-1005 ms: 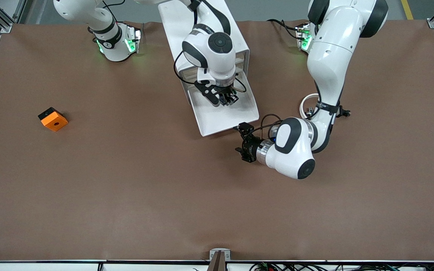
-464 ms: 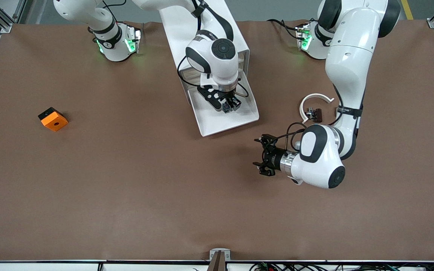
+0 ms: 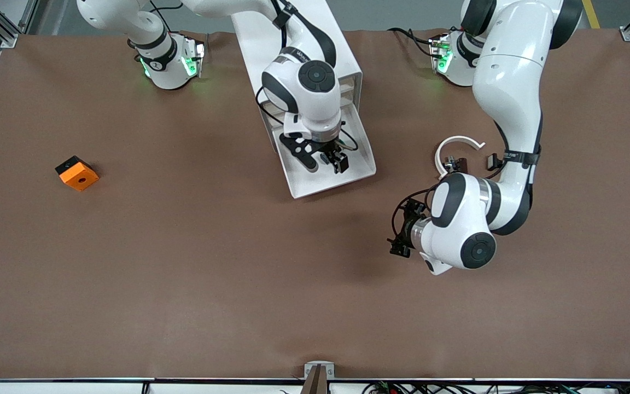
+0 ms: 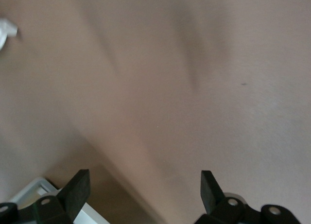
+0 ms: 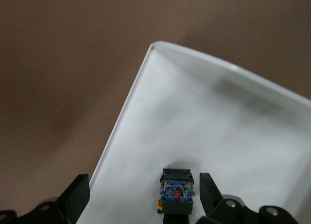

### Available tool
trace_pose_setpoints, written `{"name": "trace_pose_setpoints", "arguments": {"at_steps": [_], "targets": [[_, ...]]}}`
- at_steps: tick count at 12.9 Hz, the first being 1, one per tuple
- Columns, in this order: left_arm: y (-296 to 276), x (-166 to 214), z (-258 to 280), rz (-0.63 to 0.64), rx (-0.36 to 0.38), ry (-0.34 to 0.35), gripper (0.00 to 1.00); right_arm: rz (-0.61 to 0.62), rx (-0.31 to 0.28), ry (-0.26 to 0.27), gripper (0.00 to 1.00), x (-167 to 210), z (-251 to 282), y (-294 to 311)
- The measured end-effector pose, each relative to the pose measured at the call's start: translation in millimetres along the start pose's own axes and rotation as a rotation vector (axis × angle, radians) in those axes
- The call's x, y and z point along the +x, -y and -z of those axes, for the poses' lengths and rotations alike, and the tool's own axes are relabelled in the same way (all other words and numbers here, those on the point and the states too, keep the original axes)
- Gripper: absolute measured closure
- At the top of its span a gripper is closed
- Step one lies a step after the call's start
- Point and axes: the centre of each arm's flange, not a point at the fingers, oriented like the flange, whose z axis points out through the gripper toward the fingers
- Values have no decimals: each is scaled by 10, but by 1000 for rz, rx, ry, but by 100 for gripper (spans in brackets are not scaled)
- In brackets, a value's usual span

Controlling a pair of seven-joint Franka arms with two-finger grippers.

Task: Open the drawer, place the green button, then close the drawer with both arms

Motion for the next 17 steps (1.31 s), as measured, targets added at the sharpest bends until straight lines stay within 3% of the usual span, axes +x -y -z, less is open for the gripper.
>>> {"name": "trace_pose_setpoints", "arguments": {"at_steps": [4, 8, 13, 17], "targets": [[1, -72, 73, -302, -6, -77, 0, 146, -36, 0, 0, 846, 310, 66], [-36, -542, -87, -590, -31, -189, 0, 297, -75, 20, 0, 2014, 695, -176], [90, -982, -784, -725, -96, -301, 0, 508, -101, 63, 0, 3301, 1142, -758], [324, -1257, -1106, -773, -75, -273, 0, 632, -122, 80, 0, 4271, 1499, -1453]]}}
